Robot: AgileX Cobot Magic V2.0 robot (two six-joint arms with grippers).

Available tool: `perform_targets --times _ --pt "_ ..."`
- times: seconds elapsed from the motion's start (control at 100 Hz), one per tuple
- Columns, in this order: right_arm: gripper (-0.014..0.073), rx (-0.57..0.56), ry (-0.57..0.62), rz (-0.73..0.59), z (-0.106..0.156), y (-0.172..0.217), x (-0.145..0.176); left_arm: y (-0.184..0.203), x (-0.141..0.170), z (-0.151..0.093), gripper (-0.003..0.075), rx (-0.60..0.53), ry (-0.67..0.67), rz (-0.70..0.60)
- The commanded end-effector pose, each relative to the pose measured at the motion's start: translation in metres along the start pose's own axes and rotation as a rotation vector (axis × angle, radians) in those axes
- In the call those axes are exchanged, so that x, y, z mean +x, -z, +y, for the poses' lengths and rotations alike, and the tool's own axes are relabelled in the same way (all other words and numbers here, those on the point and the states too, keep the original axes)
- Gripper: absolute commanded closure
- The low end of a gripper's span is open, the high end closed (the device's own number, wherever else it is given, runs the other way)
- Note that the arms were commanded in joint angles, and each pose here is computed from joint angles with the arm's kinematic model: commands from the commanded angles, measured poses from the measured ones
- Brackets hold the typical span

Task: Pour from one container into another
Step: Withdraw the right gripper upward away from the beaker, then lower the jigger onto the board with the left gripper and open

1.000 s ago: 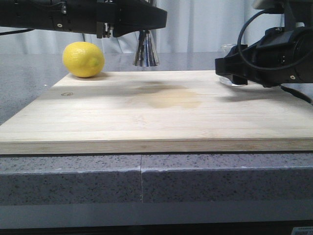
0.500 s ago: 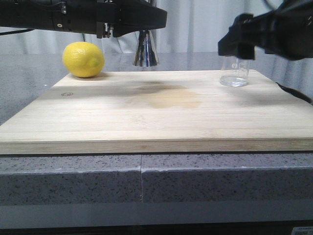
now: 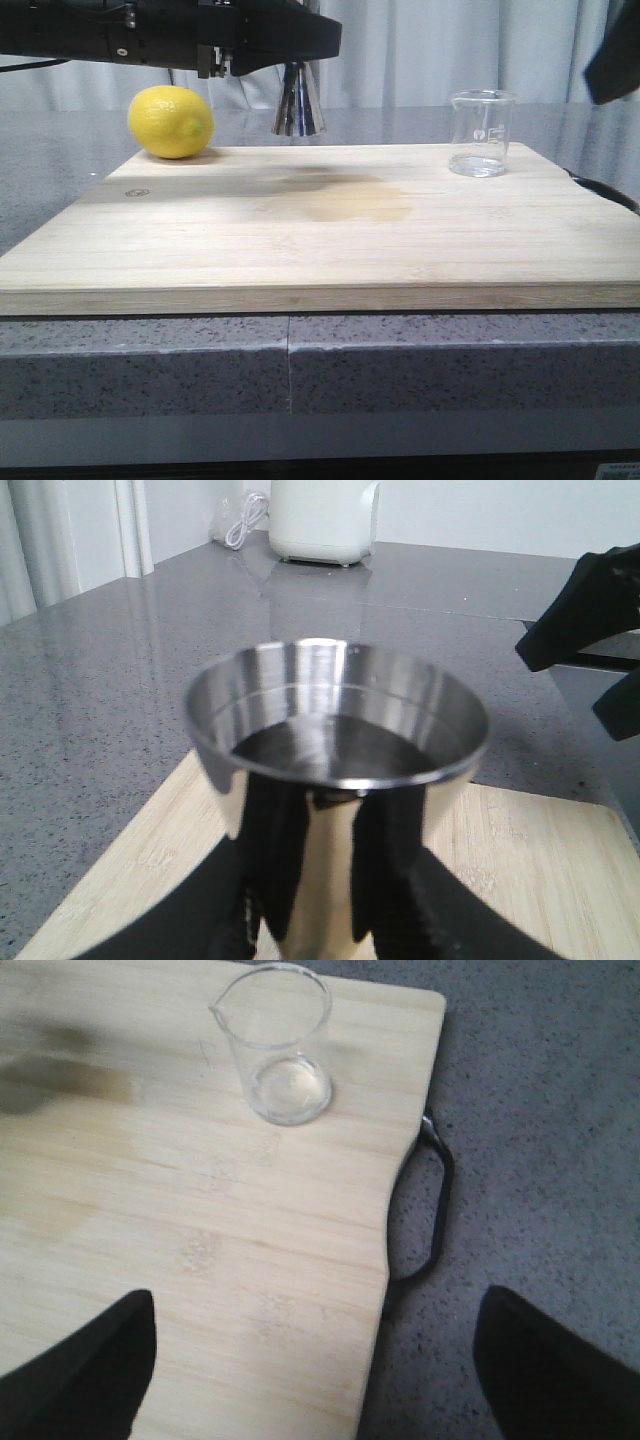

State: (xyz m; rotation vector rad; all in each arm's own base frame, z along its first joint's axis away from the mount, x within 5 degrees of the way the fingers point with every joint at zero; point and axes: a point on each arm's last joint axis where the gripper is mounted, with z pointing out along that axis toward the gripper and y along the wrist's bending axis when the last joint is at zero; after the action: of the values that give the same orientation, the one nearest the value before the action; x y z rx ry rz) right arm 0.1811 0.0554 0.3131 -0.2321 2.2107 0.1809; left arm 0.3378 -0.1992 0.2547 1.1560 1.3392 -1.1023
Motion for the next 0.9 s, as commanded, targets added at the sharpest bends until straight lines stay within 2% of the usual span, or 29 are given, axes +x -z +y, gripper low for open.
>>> perform_targets --times 0.0,0.23,0.89 --pt "0.0007 0.004 0.010 -0.085 -0.001 0.018 -0.013 0.003 -0.043 -0.013 0.0514 0.059 -0.047 -0.169" --pt "0.0007 0.013 0.021 -0.108 -0.002 0.031 -0.011 0.003 -0.043 -0.013 0.0514 0.059 -0.047 -0.169" --pt "0.0007 0.018 0.029 -0.111 -0.003 0.031 -0.012 0.001 -0.034 -0.009 0.0514 0.038 -0.073 -0.126"
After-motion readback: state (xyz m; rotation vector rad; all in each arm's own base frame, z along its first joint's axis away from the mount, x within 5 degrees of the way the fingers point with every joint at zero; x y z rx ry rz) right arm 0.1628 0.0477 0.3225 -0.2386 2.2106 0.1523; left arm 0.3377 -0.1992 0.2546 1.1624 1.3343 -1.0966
